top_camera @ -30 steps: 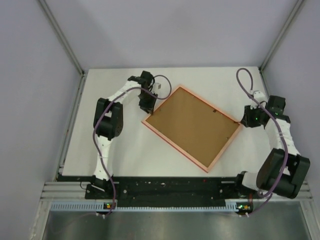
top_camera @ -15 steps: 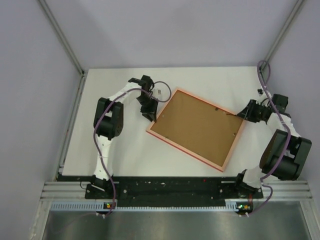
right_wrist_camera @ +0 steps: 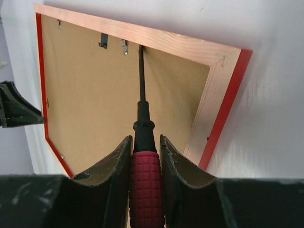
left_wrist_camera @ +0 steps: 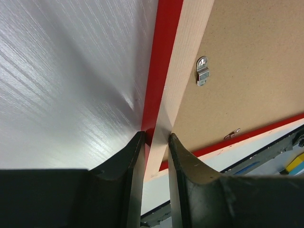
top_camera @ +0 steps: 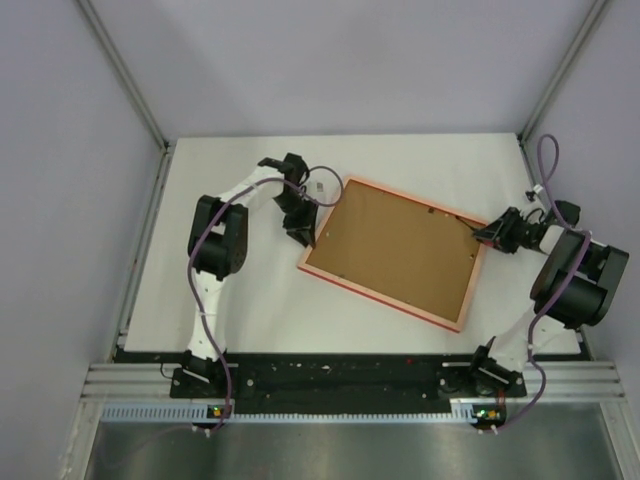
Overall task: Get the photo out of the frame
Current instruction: Adjust the photo frame at the center of the board.
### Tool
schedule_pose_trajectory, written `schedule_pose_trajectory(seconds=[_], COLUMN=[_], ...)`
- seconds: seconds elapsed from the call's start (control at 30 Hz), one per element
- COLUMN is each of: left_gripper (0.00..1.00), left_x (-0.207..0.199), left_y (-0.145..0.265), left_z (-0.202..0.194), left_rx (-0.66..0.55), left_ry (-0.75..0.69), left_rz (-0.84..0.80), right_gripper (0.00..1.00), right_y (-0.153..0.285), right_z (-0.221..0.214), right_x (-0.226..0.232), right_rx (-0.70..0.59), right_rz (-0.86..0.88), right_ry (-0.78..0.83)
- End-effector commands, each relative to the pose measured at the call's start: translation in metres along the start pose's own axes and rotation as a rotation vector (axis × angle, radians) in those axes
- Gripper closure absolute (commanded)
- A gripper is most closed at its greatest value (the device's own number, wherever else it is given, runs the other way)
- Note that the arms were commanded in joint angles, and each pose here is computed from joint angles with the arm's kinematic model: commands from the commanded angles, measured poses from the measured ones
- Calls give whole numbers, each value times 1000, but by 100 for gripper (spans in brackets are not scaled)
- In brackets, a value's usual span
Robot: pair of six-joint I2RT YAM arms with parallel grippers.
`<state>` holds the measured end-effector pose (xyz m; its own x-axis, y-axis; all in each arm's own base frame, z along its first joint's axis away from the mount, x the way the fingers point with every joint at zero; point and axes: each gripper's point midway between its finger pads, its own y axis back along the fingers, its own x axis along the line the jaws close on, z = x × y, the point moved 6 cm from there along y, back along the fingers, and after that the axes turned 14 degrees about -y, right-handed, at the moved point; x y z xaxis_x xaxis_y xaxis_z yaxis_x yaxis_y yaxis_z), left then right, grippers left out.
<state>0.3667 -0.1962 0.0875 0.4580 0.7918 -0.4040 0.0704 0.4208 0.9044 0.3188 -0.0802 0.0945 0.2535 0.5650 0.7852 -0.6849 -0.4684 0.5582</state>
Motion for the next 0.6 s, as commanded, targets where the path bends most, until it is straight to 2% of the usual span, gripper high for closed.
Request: schedule_pose_trajectory(seconds=[0.0,0.17,0.27,0.33,0.43,0.57], left_gripper=[94,94,85,74,52,33], left_x=[-5,-1,0,-1,-6,-13], left_y=[-4,-2,8,21,43,66], left_z=[-2,4,13,22,38,60], left_rx=[15,5,-23,-66,-151,-261], left_ry=[22,-8,-41,-64,-115,-173], left_rz=[-43,-17,4,12,20,41], right_gripper=[100,100,100,100,100,100], right_y=[-6,-12,-8,-2,4,9], right_z=[20,25,30,29,24,23], right_x=[5,3,7,9,12,20], right_rx=[-37,-11,20,38,79,111], right_rz=[40,71,69,57,65,93], right_ry=[14,1,44,85,130,165])
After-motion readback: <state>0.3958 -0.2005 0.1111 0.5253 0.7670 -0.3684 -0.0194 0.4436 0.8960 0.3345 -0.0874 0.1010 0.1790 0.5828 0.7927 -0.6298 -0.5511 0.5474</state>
